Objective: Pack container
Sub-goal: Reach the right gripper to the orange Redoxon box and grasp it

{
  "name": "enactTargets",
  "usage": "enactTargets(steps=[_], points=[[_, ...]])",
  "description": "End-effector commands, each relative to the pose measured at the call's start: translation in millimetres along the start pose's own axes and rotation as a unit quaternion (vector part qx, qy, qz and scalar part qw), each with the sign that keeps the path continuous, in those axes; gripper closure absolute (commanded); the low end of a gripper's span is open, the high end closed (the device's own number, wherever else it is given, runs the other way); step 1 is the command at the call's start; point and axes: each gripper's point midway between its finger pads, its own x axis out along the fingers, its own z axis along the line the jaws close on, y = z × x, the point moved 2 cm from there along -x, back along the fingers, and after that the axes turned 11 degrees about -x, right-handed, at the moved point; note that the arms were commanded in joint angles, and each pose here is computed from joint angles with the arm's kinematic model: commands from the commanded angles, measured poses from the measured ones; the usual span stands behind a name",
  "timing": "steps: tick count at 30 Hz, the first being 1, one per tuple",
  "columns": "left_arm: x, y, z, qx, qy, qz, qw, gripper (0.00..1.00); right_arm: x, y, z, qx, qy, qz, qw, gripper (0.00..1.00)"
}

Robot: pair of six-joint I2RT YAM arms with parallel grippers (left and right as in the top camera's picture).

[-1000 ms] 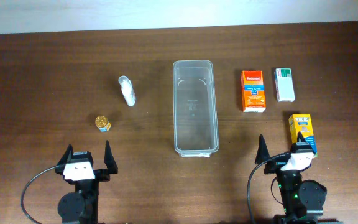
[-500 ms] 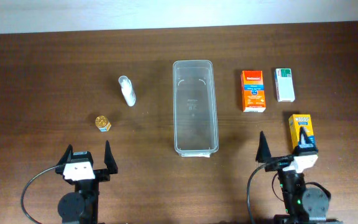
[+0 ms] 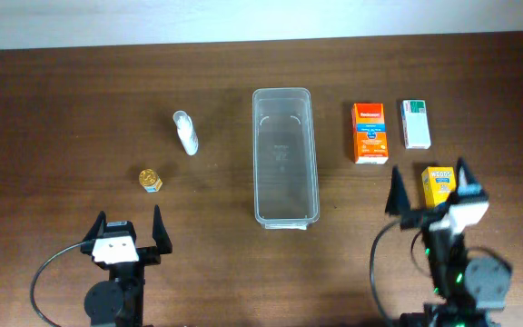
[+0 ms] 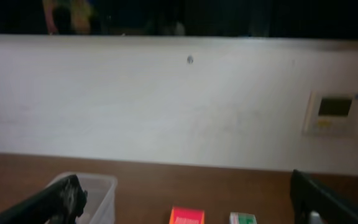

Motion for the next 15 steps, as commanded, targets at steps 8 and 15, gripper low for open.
enactTargets(steps=[8, 15], points=[[1, 2, 2, 0.007, -0.005, -0.001, 1.000, 0.00, 115, 17, -11, -0.011, -0.079, 0.278, 0.957, 0.02], [1, 2, 2, 0.007, -0.005, -0.001, 1.000, 0.00, 144, 83, -1, 0.026, -0.135, 0.487, 0.863, 0.02]])
